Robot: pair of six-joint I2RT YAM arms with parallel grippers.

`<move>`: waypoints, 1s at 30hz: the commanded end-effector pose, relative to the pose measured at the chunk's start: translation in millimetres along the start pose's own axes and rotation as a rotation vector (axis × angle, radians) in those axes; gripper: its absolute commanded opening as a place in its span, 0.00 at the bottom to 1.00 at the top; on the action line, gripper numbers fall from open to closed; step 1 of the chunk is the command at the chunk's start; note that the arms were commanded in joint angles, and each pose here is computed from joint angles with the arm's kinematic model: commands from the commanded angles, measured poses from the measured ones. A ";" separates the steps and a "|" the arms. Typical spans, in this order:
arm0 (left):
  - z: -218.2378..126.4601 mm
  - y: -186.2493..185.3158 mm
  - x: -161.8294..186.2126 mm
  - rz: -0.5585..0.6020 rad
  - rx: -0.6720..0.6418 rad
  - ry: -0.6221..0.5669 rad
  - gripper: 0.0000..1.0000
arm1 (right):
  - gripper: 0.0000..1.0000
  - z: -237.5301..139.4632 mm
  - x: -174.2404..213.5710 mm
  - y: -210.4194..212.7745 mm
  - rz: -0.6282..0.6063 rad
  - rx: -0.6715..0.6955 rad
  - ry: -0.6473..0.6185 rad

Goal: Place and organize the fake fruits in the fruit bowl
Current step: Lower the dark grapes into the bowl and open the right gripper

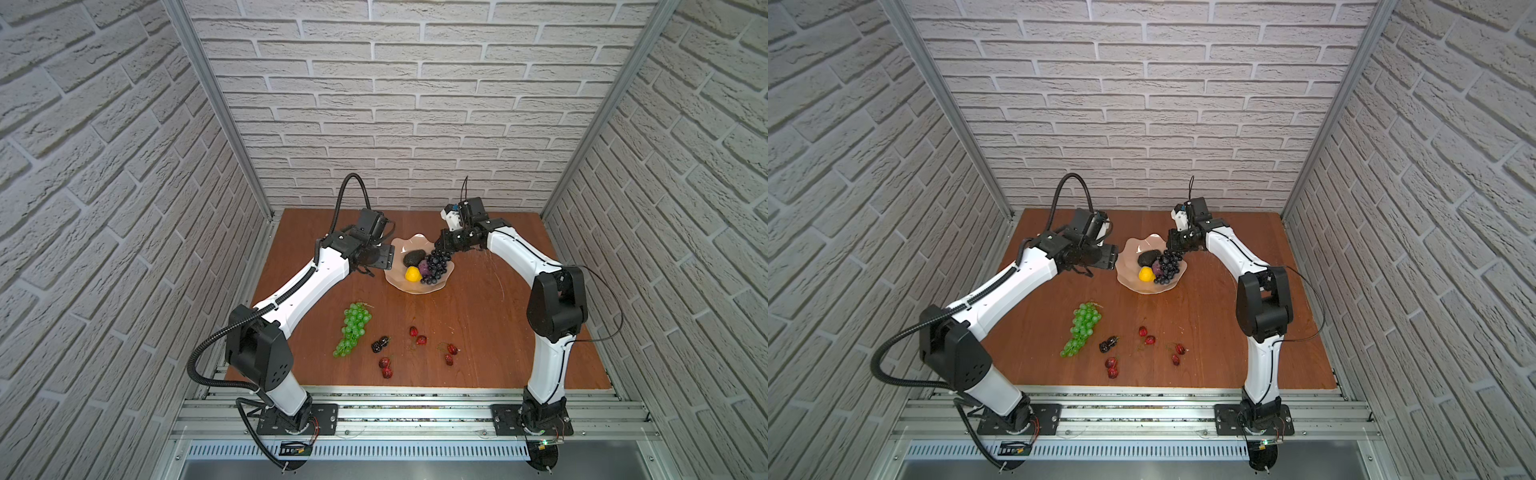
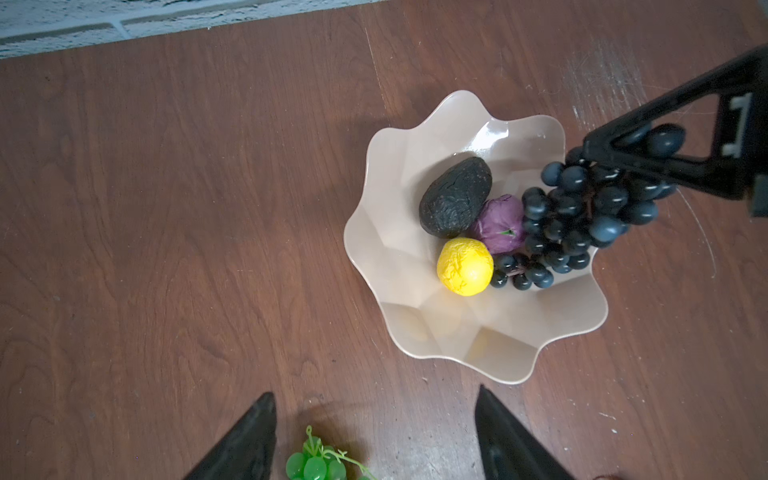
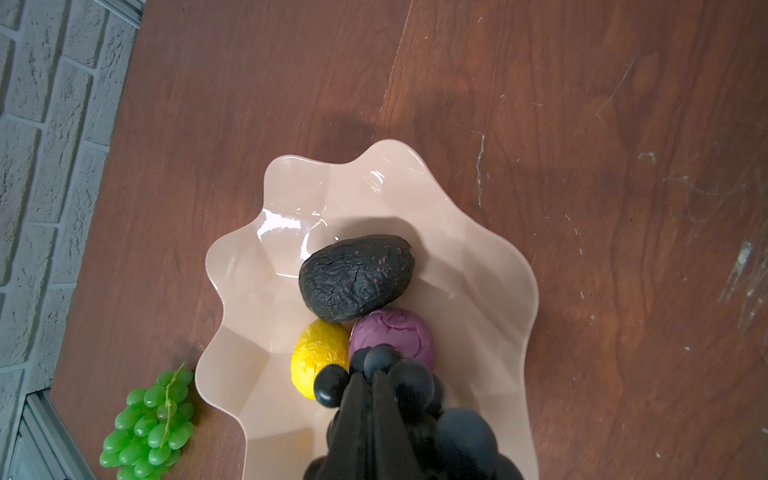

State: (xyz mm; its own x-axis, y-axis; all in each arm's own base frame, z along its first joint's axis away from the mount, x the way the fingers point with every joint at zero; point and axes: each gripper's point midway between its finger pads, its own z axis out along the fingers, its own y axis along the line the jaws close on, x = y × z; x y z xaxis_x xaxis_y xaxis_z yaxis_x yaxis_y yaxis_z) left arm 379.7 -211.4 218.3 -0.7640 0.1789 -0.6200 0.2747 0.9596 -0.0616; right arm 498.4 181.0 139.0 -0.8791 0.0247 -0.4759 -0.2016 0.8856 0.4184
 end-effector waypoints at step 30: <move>2.2 0.6 -0.2 -0.021 0.003 0.018 0.75 | 0.40 31.2 -23.8 13.8 -0.158 -0.052 0.010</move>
State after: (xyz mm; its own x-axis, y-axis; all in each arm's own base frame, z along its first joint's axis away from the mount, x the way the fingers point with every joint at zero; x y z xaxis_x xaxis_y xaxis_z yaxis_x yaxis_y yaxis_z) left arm 378.2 -212.4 208.8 -0.7842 0.1821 -0.5931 0.2720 0.9601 -0.0649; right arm 528.1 196.4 116.6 -0.8636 -0.0929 -0.4956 -0.3111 0.8717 0.3786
